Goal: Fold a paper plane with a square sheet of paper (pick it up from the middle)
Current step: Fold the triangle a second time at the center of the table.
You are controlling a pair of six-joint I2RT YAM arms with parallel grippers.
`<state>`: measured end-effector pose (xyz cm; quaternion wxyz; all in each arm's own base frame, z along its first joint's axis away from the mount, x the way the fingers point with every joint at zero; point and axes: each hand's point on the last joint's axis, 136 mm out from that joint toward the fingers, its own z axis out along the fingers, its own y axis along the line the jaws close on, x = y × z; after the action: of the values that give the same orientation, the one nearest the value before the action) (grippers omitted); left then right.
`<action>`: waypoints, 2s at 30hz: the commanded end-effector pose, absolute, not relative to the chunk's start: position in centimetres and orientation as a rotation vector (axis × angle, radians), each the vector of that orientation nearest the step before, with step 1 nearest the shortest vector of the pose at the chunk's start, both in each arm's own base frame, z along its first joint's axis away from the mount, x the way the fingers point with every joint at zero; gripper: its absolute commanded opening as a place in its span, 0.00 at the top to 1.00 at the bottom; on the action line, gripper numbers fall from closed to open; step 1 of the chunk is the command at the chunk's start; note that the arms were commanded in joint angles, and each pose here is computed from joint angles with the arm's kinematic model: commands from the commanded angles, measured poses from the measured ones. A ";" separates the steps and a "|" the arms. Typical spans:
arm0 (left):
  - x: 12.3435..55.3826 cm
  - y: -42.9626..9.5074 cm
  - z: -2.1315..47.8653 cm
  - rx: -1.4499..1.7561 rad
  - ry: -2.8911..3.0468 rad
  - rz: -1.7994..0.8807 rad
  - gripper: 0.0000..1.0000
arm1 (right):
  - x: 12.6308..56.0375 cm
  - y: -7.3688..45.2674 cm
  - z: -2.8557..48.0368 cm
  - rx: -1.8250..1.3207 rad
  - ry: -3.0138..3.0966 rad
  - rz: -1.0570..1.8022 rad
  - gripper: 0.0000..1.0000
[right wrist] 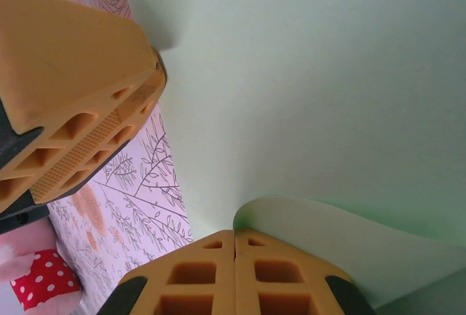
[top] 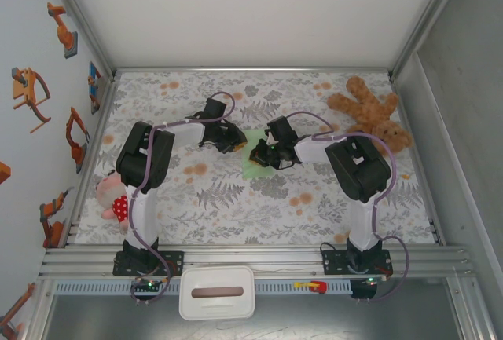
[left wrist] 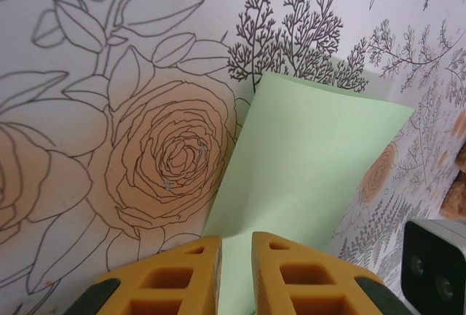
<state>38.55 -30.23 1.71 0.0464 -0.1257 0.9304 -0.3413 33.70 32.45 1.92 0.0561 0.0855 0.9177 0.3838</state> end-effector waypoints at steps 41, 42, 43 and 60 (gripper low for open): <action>34.6 -28.4 6.3 -0.214 2.750 -1.038 0.81 | 31.6 30.1 -1.4 0.139 2.942 0.907 0.96; 34.4 -28.8 6.0 -0.191 2.766 -1.027 0.83 | 31.5 30.0 -1.5 0.142 2.949 0.898 0.97; 34.2 -29.2 5.7 -0.166 2.776 -1.024 0.85 | 31.5 29.9 -1.5 0.142 2.951 0.891 0.98; 33.8 -31.2 3.0 -0.100 2.869 -1.005 0.95 | 31.8 30.1 -1.2 0.146 2.946 0.899 1.00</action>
<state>34.11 -30.67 3.18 0.0598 -0.0498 0.9403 -0.3314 33.20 31.92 1.73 0.0597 0.0310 0.9353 0.3474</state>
